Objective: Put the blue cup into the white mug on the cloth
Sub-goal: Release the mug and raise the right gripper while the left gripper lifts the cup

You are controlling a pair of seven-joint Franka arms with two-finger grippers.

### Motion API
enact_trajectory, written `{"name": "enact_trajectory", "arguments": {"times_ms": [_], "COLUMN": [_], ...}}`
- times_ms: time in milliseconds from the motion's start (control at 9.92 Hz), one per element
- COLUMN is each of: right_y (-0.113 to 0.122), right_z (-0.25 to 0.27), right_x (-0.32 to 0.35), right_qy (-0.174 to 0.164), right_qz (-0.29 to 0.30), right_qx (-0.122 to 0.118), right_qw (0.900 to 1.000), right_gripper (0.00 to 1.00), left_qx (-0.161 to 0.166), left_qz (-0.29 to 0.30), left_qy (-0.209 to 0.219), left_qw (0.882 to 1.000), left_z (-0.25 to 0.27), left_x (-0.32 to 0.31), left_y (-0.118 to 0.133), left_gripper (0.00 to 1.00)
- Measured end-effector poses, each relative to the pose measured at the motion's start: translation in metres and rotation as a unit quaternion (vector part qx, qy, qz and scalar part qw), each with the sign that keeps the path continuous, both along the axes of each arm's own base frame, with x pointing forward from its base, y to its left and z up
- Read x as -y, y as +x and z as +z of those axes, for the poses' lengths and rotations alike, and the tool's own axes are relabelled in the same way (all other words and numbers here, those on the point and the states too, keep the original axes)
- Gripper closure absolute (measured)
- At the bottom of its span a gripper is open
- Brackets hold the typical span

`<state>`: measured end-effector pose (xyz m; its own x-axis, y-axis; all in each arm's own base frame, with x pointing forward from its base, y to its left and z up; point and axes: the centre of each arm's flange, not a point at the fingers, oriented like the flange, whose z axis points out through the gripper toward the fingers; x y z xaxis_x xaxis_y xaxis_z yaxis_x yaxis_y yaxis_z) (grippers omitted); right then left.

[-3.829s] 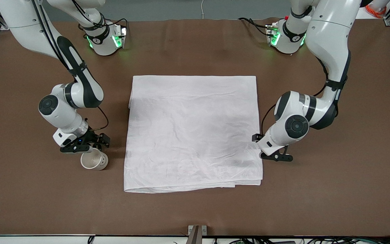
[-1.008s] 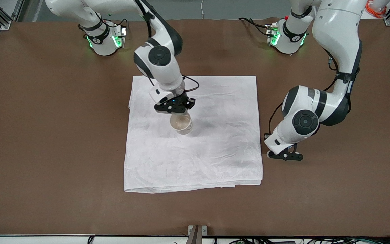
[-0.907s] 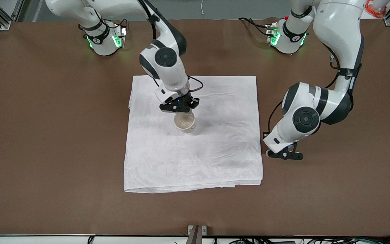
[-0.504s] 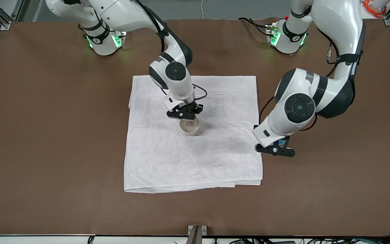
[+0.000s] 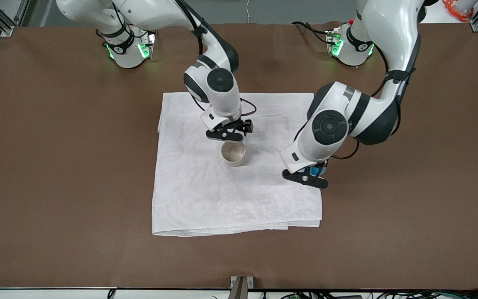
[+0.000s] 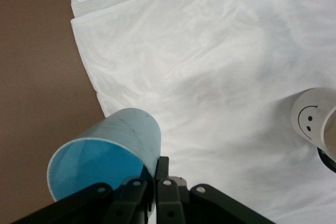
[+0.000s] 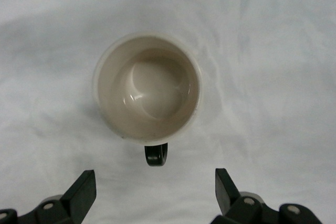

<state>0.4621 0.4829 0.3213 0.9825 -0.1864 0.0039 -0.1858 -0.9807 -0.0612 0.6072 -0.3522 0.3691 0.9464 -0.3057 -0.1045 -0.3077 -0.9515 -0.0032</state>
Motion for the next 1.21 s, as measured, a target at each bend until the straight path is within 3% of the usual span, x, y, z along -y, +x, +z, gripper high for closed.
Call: {"name": "enact_trajectory", "arguments": {"times_ms": [302, 504, 605, 907, 1209], "right_y": [0.031, 0.063, 0.067, 0.064, 0.061], "right_z": [0.132, 0.209, 0.240, 0.293, 0.311], "right_x": [0.090, 0.220, 0.283, 0.412, 0.501], "right_qy": [-0.013, -0.026, -0.029, -0.028, -0.022], "right_qz": [-0.029, -0.012, 0.001, 0.017, 0.041], "right_qx": [0.002, -0.005, -0.009, -0.017, -0.029], "right_qw": [1.000, 1.000, 1.000, 0.999, 0.998], "right_gripper": [0.00, 0.00, 0.00, 0.00, 0.00], "left_qx": [-0.008, 0.006, 0.011, 0.011, 0.016], "left_qz": [0.013, -0.004, -0.016, -0.054, -0.079], "left_qy": [-0.039, -0.071, -0.086, -0.098, -0.105], "left_qw": [0.999, 0.997, 0.996, 0.994, 0.991], "left_z": [-0.004, -0.001, -0.006, -0.022, -0.011], "left_x": [0.010, 0.038, 0.058, 0.110, 0.142], "left_y": [0.001, -0.007, -0.015, -0.046, -0.068], "left_gripper": [0.96, 0.96, 0.96, 0.96, 0.96]}}
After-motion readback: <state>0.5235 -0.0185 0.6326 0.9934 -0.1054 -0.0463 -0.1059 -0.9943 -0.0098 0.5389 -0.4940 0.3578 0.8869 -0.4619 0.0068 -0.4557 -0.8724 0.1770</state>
